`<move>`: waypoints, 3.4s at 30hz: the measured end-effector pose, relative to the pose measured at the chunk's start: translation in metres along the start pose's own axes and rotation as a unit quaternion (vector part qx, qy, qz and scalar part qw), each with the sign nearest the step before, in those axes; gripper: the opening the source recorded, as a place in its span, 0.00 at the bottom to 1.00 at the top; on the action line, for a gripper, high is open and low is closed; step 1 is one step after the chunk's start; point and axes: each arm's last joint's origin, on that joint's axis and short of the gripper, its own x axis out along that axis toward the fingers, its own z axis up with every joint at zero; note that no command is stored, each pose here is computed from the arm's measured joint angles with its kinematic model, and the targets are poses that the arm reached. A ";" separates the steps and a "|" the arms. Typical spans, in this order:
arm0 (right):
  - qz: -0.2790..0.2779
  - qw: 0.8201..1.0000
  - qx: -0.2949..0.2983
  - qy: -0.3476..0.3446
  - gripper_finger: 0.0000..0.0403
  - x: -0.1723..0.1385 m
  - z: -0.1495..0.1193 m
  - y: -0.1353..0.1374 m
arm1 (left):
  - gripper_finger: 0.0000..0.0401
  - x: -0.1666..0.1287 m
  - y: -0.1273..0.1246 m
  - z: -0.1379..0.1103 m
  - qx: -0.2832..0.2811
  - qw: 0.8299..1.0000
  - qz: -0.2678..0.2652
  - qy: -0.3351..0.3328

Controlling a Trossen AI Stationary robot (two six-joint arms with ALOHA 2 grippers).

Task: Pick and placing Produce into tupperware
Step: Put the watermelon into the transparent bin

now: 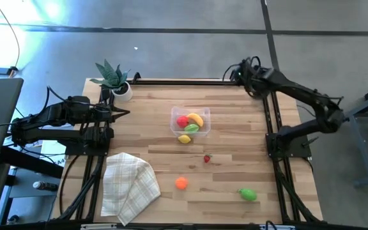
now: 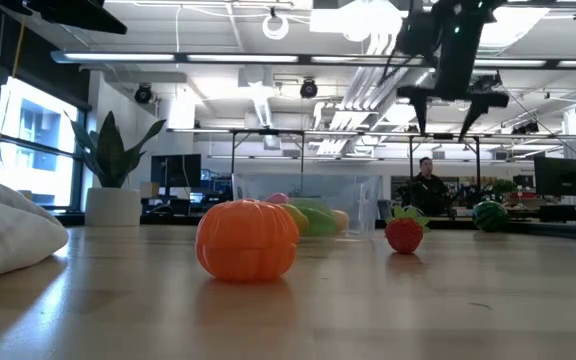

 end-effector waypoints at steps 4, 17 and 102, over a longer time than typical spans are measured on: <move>-0.029 0.993 0.098 0.065 0.75 0.029 0.012 0.001 | 0.00 0.000 0.000 0.000 0.000 1.000 0.000 0.000; -0.136 0.965 0.213 0.067 0.75 0.054 0.039 -0.024 | 0.00 0.000 0.000 0.000 0.000 1.000 0.000 0.000; -0.301 0.906 0.297 0.017 0.75 0.162 0.040 -0.049 | 0.00 0.000 0.000 0.000 0.000 1.000 0.000 0.000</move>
